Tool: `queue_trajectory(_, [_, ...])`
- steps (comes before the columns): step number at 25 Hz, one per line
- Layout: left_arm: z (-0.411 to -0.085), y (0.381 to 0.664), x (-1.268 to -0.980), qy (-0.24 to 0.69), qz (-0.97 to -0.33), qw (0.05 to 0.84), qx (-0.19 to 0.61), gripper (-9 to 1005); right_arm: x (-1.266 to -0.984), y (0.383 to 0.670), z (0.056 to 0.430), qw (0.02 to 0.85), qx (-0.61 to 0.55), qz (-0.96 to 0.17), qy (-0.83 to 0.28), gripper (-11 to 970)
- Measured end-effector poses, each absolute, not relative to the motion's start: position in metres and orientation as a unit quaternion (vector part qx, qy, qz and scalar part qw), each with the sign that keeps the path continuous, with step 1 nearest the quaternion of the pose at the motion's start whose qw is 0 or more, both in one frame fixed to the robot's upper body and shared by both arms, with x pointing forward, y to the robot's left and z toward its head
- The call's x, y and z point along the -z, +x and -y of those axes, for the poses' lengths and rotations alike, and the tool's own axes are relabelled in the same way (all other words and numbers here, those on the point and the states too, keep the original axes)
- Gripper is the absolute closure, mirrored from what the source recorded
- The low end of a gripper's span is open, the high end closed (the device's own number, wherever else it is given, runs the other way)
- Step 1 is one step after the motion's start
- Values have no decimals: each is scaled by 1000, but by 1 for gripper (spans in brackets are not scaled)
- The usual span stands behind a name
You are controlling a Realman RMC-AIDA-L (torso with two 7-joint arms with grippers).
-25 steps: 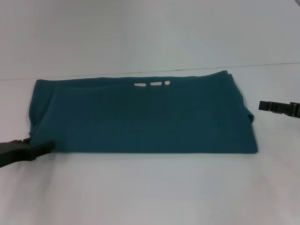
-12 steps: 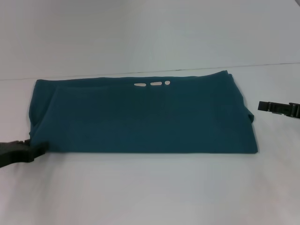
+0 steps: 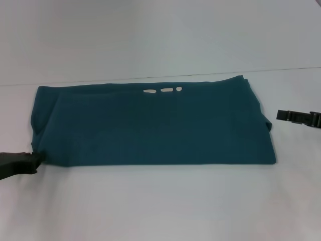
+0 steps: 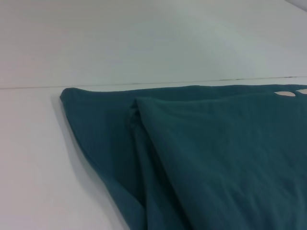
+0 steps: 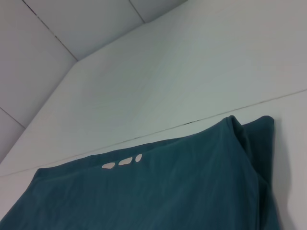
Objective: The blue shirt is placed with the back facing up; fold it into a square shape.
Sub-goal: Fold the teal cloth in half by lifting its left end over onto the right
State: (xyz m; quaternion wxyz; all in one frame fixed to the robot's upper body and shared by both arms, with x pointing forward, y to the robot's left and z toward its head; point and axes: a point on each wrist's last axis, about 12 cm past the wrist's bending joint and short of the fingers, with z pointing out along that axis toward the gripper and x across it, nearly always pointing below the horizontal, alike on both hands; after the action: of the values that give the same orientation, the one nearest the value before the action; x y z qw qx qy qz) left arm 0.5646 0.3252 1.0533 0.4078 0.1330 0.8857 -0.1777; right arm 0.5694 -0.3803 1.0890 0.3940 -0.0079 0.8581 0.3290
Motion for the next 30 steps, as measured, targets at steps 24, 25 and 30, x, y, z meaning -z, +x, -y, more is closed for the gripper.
queue_trajectory(24, [-328, 566, -1059, 135, -882, 416, 176, 991, -1067, 564, 365, 324, -316, -892, -2, 197])
queue_trajectory(25, [-328, 566, -1059, 135, -882, 416, 176, 991, -1066, 564, 364, 322, -316, -892, -3, 197])
queue_trajectory(30, [-328, 566, -1059, 135, -882, 415, 175, 991, -1063, 567, 357, 312, -313, -897, -11, 196])
